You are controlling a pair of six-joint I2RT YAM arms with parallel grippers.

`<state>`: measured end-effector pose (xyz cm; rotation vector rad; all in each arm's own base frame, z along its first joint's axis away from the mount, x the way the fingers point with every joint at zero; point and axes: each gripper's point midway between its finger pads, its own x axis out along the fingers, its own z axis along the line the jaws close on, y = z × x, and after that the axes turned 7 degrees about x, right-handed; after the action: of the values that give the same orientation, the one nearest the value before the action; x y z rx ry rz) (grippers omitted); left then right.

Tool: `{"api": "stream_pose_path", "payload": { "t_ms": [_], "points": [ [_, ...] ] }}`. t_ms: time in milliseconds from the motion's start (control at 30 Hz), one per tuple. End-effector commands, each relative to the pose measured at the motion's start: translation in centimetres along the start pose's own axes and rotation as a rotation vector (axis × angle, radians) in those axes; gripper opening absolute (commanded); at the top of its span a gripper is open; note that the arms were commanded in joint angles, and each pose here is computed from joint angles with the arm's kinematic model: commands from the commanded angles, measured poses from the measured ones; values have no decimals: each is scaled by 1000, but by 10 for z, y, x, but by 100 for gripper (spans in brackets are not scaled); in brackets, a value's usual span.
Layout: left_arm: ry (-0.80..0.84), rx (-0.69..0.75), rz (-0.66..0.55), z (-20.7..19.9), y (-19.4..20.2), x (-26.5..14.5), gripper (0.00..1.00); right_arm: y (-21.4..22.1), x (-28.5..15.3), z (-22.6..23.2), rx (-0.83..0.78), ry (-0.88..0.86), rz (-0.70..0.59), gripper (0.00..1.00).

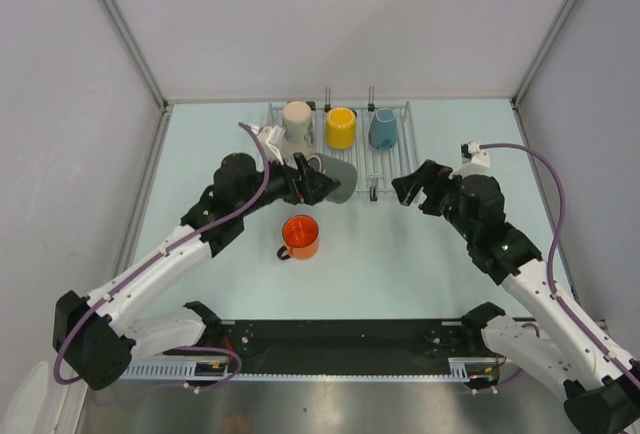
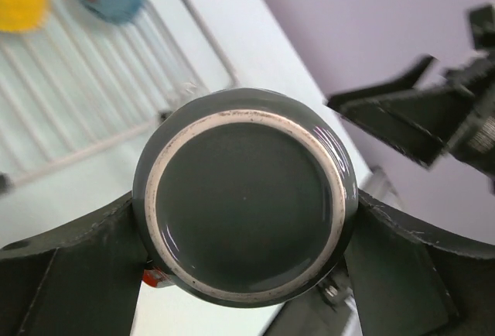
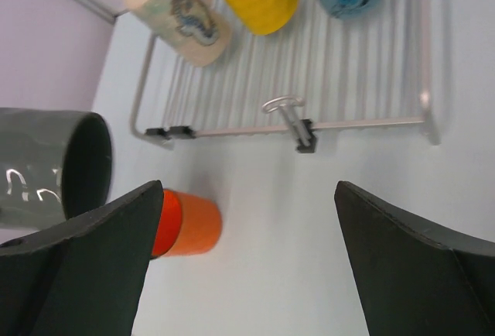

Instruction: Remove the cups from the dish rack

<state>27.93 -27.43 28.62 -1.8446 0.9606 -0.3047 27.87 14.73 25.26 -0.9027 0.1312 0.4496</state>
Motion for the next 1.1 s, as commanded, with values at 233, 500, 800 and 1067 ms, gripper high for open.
{"api": "stream_pose_path", "payload": {
  "t_ms": [233, 500, 800, 1067],
  "points": [
    [429, -88, -258, -63, -5, -58, 0, 15, -42, 83, 233, -531, 83, 95],
    [521, -158, -247, -67, 16, -58, 0, 26, -73, 115, 394, -832, 154, 82],
    [548, -168, -218, -71, 25, -55, 0, 39, -77, 149, 326, -921, 219, 79],
    [599, -180, -171, -87, 45, -53, 0, 51, -68, 173, 294, -957, 275, 74]
  ]
}}
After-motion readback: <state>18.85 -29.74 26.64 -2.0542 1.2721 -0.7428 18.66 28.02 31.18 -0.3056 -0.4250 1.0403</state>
